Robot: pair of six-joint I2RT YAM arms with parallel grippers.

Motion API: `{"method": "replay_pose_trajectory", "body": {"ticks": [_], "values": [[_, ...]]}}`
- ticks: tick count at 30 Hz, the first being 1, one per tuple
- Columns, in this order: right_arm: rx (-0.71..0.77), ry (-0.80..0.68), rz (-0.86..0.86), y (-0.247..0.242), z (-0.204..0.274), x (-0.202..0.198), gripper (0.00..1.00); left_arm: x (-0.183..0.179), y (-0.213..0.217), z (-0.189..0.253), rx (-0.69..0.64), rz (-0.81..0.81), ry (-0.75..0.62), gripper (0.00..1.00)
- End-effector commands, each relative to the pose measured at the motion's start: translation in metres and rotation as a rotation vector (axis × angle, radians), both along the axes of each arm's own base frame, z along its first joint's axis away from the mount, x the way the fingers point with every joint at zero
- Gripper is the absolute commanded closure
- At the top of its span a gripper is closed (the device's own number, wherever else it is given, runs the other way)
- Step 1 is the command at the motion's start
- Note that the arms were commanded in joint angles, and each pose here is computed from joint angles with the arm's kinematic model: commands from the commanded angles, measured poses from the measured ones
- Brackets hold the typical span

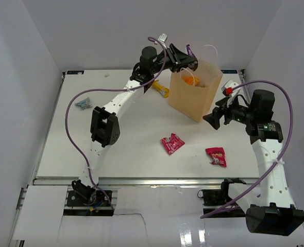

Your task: Place the snacks into the paper bag

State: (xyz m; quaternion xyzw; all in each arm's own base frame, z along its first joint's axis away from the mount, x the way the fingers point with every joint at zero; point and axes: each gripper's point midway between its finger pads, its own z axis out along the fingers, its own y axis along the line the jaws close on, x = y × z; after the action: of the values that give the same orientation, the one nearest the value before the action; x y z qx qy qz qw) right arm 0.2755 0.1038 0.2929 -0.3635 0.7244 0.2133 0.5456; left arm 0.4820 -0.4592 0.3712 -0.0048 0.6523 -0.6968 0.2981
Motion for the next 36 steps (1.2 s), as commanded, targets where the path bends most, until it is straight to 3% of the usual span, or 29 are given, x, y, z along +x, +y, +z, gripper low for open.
{"method": "replay_pose_trajectory", "body": {"ticks": [1, 6, 10, 18, 23, 31, 35, 36], "values": [[-0.006, 0.020, -0.001, -0.002, -0.007, -0.004, 0.07, -0.017, 0.011, 0.049, -0.051, 0.022, -0.077, 0.52], [-0.043, 0.066, 0.001, -0.005, -0.026, -0.009, 0.06, -0.014, 0.016, 0.065, -0.017, 0.070, -0.118, 0.34], [-0.072, 0.101, -0.015, -0.010, -0.039, -0.010, 0.06, -0.014, 0.018, 0.065, 0.005, 0.086, -0.118, 0.26], [-0.108, 0.136, -0.086, -0.021, -0.050, -0.006, 0.06, -0.008, 0.023, 0.048, 0.103, 0.133, -0.055, 0.20], [-0.111, 0.130, -0.110, -0.024, -0.048, -0.002, 0.06, -0.006, 0.027, 0.050, 0.161, 0.193, -0.096, 0.13], [-0.087, 0.122, -0.079, -0.018, -0.041, -0.002, 0.06, -0.013, 0.020, 0.053, 0.215, 0.206, -0.212, 0.22], [-0.084, 0.121, -0.075, -0.018, -0.041, -0.002, 0.06, -0.017, 0.015, 0.056, 0.228, 0.200, -0.273, 0.39], [-0.083, 0.122, -0.074, -0.017, -0.042, -0.002, 0.06, -0.017, 0.015, 0.057, 0.229, 0.205, -0.281, 0.48]]}}
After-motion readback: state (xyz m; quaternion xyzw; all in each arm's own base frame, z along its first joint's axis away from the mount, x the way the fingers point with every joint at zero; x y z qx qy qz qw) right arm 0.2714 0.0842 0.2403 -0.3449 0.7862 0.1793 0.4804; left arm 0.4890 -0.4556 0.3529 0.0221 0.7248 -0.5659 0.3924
